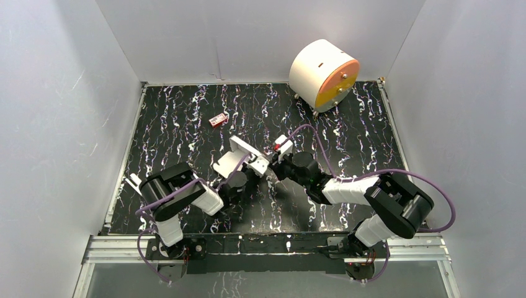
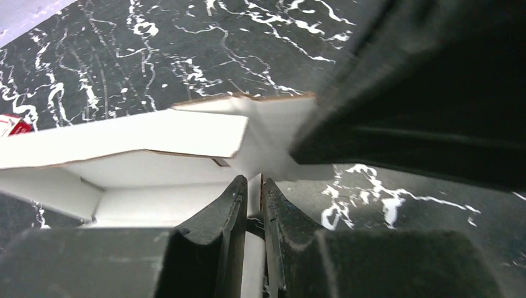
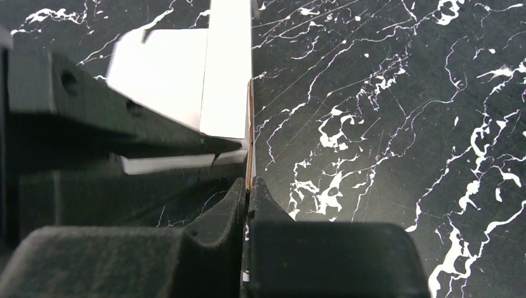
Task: Fold the paper box
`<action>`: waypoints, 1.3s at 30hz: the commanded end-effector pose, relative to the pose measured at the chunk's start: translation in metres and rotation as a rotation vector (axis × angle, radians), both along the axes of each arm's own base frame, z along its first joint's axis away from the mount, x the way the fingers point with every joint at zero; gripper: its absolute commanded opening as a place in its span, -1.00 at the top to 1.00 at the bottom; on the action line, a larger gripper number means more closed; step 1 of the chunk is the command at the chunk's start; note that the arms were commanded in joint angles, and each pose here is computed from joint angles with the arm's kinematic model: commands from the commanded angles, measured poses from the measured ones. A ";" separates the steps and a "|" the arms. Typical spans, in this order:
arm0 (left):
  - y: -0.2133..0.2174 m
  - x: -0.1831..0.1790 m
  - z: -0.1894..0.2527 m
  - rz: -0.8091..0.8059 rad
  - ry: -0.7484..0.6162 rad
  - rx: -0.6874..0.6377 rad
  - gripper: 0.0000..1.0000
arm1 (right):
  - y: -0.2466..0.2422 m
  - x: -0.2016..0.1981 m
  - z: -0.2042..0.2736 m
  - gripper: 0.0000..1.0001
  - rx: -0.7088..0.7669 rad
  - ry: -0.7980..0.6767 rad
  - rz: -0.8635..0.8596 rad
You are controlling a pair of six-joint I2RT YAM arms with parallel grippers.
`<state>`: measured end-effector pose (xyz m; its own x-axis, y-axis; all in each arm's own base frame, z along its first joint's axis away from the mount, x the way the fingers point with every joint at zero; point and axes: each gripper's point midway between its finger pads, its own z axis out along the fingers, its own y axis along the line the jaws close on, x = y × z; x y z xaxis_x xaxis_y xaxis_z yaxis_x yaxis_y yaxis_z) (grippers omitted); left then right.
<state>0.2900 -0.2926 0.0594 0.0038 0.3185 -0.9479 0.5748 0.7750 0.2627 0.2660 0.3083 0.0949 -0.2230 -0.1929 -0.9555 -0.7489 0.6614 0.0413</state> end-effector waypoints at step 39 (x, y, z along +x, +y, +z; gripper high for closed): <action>0.035 0.031 -0.024 0.224 0.344 -0.365 0.98 | 0.023 0.022 -0.022 0.88 0.114 -0.166 -0.098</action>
